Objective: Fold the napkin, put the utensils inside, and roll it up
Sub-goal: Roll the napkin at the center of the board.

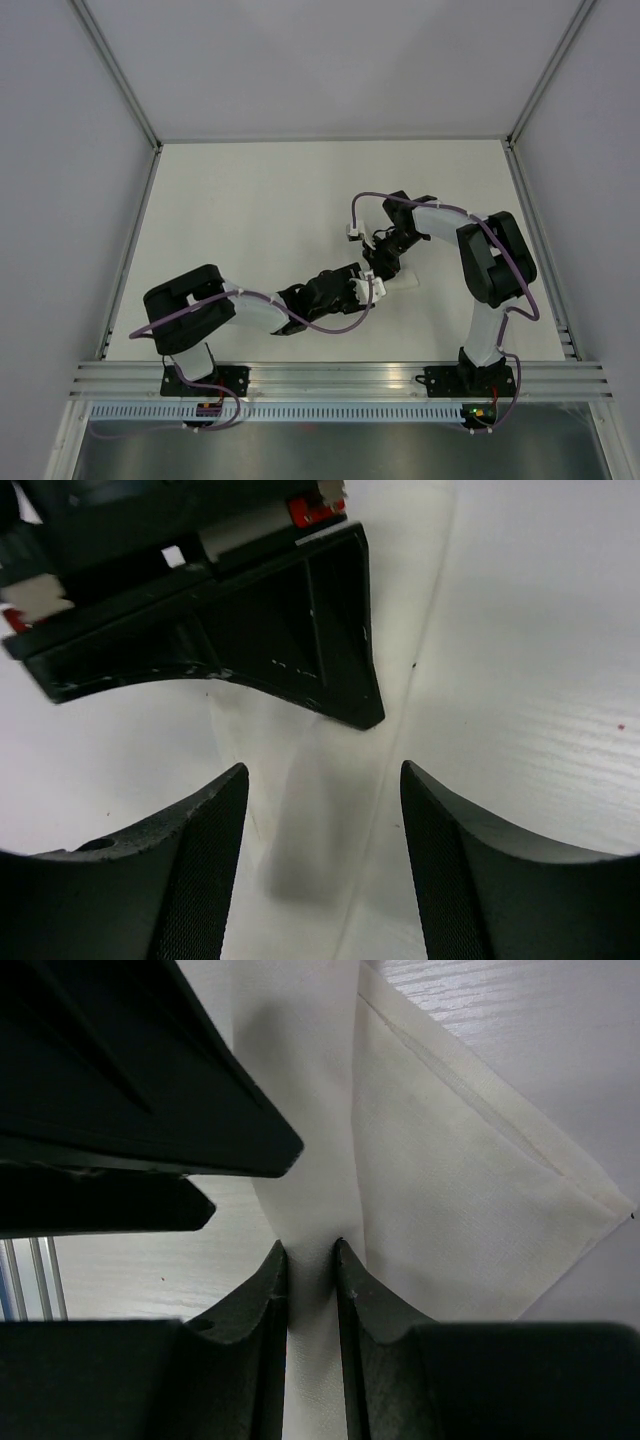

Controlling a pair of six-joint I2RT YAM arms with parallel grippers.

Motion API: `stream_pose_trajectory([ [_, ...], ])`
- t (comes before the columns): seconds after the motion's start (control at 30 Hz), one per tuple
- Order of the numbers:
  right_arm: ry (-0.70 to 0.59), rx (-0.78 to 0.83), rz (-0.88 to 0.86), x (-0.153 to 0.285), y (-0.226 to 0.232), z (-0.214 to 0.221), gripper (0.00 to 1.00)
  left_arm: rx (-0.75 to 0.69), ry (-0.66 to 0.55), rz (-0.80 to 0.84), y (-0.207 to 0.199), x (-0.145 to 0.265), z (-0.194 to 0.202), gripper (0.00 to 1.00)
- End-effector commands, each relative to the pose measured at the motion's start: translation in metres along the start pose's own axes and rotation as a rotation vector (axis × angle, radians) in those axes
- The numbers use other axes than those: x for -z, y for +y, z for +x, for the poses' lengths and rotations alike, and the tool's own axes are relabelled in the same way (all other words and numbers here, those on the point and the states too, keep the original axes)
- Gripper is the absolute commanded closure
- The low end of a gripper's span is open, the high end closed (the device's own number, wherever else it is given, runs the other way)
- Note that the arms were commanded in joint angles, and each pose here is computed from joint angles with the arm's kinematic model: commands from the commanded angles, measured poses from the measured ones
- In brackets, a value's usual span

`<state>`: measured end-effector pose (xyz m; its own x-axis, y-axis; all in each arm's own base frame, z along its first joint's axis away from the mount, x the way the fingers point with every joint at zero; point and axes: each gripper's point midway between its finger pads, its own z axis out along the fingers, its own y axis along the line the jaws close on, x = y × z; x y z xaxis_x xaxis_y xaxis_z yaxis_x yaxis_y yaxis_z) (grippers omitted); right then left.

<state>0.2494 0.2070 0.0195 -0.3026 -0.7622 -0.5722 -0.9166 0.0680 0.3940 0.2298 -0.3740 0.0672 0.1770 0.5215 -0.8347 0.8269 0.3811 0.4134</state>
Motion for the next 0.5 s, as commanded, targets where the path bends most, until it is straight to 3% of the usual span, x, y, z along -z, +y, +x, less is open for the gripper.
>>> stream_pose_trajectory([
  [0.0, 0.153, -0.036, -0.033, -0.021, 0.000, 0.049, 0.89, -0.176, 0.033, -0.016, 0.007, -0.010, 0.002, 0.33],
  [0.37, 0.168, -0.052, -0.038, -0.024, -0.002, 0.056, 0.89, -0.282, 0.144, 0.031, -0.006, -0.026, 0.038, 0.31],
  [0.47, 0.170, -0.051, -0.038, -0.024, -0.003, 0.056, 0.90, -0.301, 0.183, 0.073, -0.012, -0.027, 0.048, 0.35],
])
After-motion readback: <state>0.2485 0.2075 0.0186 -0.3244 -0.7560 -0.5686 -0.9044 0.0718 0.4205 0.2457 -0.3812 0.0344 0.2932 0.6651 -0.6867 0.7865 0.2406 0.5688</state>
